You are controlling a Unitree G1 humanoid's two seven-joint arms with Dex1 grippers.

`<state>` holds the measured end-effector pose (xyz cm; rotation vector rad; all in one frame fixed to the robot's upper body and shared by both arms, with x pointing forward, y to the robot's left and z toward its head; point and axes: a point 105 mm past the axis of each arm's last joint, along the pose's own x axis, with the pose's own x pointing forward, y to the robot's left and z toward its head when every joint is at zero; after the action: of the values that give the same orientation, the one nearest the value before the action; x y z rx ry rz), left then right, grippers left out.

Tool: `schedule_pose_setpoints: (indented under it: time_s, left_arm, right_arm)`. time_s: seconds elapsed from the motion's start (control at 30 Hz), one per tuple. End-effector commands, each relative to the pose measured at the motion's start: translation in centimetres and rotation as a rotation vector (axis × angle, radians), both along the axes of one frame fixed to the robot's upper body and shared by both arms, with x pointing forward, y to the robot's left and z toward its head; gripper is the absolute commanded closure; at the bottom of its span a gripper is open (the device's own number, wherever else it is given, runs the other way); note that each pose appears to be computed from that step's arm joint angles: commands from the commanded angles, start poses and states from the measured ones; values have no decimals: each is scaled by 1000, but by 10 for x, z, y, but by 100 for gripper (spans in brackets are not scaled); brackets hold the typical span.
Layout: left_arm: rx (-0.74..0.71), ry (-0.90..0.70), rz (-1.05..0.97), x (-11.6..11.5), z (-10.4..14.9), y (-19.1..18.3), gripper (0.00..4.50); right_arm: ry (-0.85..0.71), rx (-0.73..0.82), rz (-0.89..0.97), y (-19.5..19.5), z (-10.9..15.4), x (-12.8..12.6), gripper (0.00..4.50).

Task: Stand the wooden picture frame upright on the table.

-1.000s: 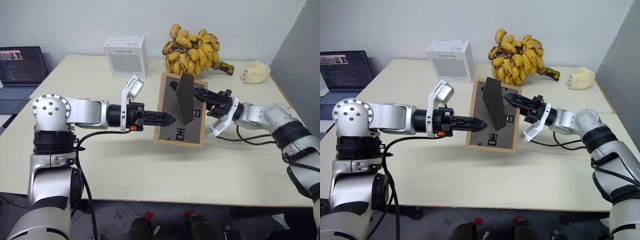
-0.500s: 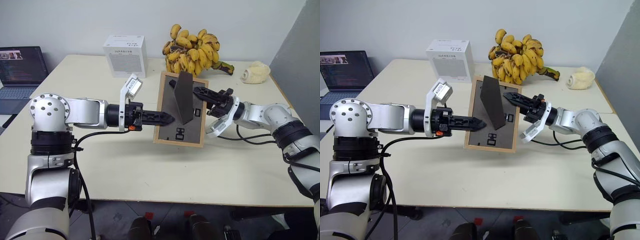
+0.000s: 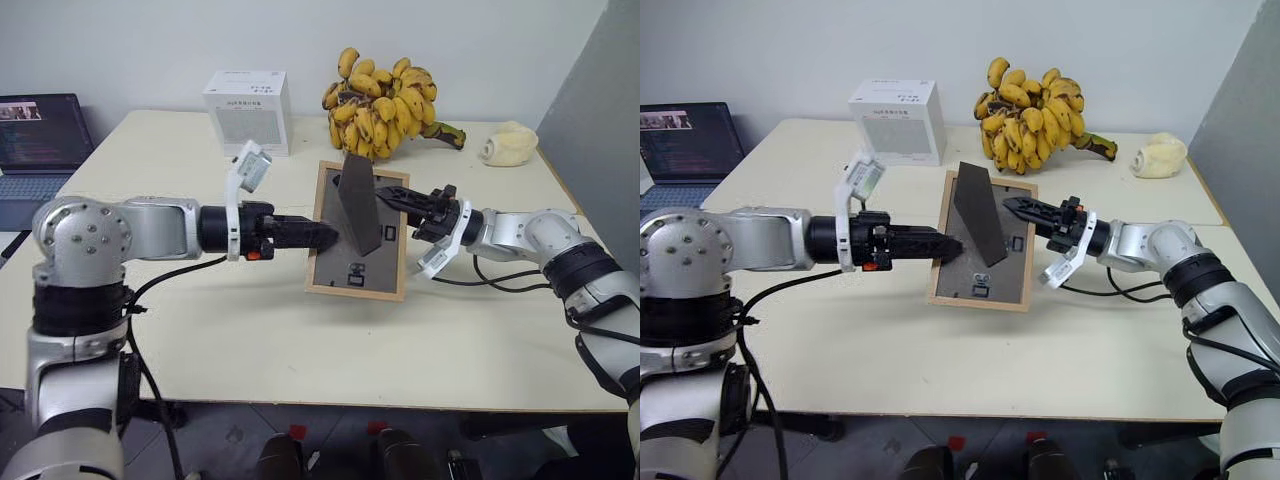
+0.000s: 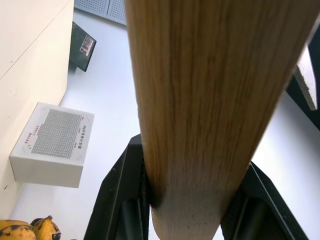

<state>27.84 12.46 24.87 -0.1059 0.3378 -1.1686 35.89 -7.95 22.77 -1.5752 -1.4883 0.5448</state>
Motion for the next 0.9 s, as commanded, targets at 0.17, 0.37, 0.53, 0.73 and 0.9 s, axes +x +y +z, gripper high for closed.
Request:
schedule_pose_setpoints:
  time_s: [0.17, 0.37, 0.53, 0.73, 0.9]
  left_arm:
    - [73, -315, -35, -47, 14, 27, 150]
    - [172, -360, 94, -65, -5, 41, 150]
    - [162, -400, 192, -69, 3, 50, 150]
    - [164, -417, 261, -68, 9, 57, 150]
    - [170, -418, 306, -67, 13, 64, 150]
  right_arm:
    - [67, 4, -66, -4, 1, 17, 315]
    - [379, 135, -136, -1, -1, 34, 315]
    - [758, 348, -81, 17, 11, 45, 315]
    - [1479, 358, 135, 42, -13, 46, 315]
    - [1925, 174, 360, 61, -41, 7, 315]
